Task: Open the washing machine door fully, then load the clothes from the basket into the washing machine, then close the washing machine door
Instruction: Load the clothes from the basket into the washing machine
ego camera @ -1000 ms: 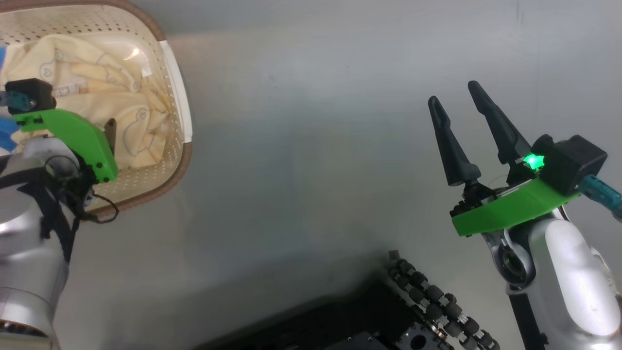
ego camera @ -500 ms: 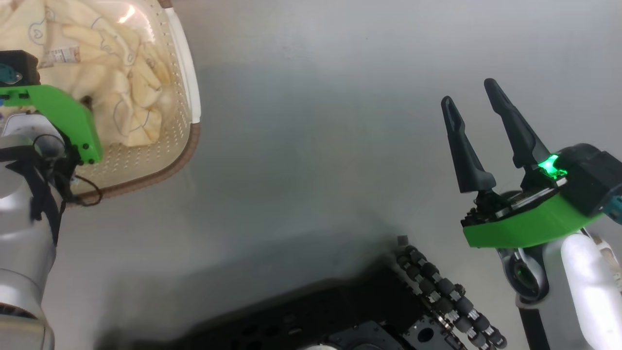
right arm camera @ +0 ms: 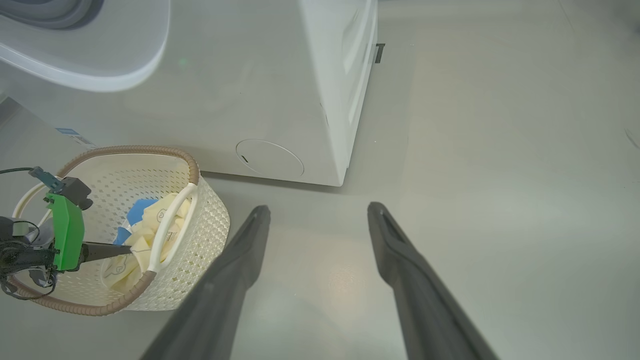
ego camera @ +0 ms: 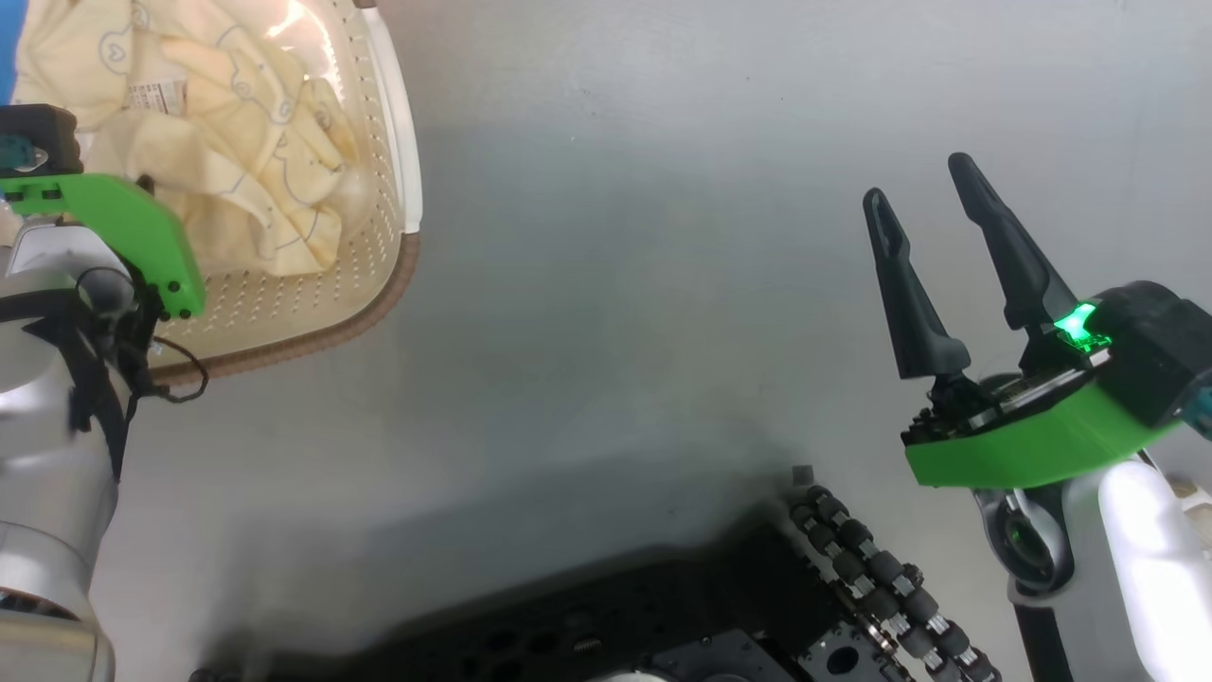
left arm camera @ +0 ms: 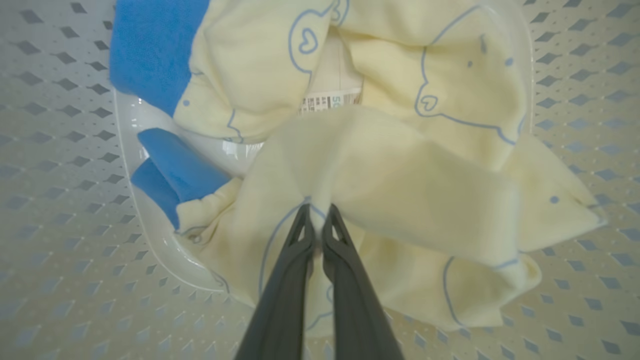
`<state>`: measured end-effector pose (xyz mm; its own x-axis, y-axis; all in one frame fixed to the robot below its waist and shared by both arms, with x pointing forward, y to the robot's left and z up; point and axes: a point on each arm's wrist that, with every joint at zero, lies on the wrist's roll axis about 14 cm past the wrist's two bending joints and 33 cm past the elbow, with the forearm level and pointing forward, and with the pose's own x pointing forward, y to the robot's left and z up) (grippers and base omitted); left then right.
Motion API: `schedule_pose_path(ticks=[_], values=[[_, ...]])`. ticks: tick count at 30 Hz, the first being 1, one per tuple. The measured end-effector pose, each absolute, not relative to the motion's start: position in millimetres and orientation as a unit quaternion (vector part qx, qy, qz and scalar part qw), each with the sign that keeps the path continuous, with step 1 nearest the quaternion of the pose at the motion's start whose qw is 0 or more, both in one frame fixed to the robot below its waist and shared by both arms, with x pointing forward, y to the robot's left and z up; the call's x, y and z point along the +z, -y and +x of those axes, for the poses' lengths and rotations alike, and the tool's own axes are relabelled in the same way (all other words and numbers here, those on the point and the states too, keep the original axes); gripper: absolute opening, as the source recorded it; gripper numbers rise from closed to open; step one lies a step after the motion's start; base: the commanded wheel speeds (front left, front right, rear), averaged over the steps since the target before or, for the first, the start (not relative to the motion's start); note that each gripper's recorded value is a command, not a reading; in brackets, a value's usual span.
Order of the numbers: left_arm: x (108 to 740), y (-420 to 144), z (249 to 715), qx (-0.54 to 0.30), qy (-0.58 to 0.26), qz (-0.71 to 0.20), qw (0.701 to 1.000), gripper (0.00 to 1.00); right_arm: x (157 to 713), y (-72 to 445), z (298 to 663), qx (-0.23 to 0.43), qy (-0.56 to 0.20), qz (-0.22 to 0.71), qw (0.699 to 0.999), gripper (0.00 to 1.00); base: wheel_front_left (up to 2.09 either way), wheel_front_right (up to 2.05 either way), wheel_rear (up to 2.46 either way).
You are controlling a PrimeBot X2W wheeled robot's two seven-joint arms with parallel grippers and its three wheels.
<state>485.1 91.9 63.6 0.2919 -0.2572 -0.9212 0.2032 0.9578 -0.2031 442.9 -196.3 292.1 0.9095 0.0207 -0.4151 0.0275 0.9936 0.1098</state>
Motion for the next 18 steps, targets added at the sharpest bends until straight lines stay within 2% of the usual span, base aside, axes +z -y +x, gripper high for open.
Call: schedule_pose_path(ticks=[7,18], values=[[92.9,-96.0,512.3,-0.132,-0.512,-0.042,0.848,0.0,301.5,192.3,456.3,0.006,-0.192,0.061,0.979,1.0,0.0,0.0,0.0],[177.8,-91.2,545.8,-0.125,-0.385,-0.081,0.911,0.0,333.4,183.9,465.5,0.018,-0.159,0.065,0.985,1.0,0.0,0.0,0.0]])
